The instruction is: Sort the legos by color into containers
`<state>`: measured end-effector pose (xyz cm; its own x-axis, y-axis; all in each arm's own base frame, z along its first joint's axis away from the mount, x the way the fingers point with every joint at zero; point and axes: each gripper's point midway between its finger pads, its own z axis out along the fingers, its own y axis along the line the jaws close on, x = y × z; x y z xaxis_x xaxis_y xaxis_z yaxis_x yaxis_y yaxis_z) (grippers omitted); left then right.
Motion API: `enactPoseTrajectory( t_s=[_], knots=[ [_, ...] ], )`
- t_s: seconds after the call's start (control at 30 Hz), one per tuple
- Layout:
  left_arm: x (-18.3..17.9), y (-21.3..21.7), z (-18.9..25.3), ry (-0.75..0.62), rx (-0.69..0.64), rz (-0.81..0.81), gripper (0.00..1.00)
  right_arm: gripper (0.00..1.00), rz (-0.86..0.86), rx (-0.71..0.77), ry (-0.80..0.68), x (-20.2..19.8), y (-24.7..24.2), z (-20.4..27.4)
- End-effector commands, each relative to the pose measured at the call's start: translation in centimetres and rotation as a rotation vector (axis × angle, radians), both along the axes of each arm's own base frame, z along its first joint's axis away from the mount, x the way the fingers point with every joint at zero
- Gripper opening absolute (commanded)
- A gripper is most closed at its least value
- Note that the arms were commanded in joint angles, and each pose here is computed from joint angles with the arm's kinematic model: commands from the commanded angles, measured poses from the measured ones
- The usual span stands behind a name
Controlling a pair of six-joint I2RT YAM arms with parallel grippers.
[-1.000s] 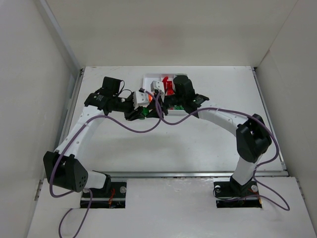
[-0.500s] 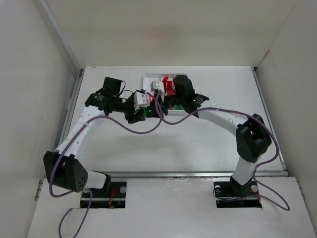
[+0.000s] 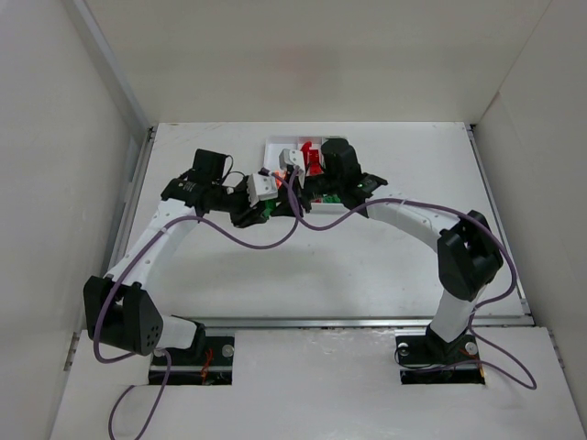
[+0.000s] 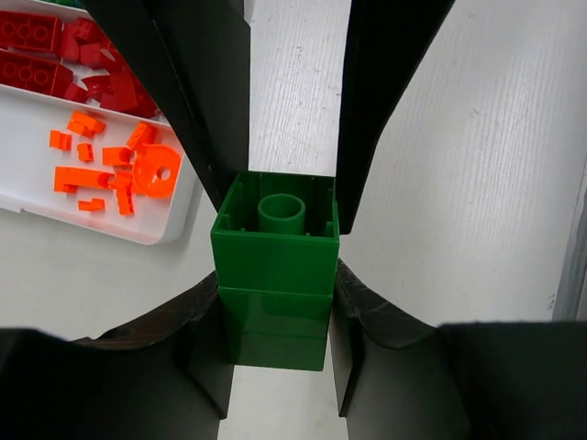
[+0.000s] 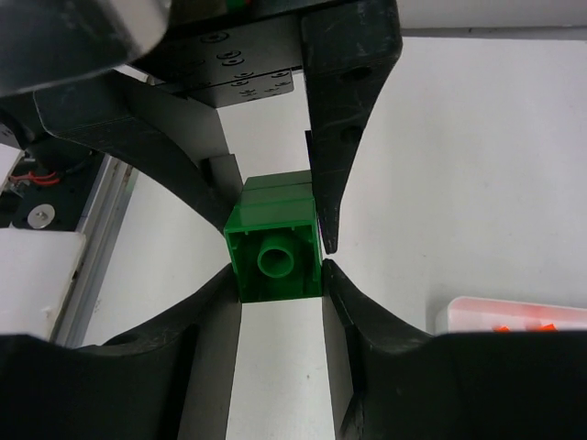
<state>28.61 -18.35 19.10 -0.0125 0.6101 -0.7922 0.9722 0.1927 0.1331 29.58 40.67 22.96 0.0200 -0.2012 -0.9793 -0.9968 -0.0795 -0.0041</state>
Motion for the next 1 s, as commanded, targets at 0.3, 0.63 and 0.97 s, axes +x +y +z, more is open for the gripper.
enactPoseTrajectory(
  t_s=[0.3, 0.63, 0.97],
  knots=[
    [-0.6, -0.2, 1.3, 0.004, -0.067, 0.035, 0.00, 0.00, -0.086, 0.029, 0.029, 2.3, -1.2, 1.8],
    [-0.4, 1.9, 0.0, 0.016, -0.069, 0.146, 0.00, 0.00, -0.408, 0.040, 0.172, 11.1, -7.9, 1.9],
    [0.9, 1.9, 0.7, -0.014, -0.087, 0.195, 0.00, 0.02, -1.056, 0.035, 0.518, 23.4, -17.4, -6.1]
  ],
)
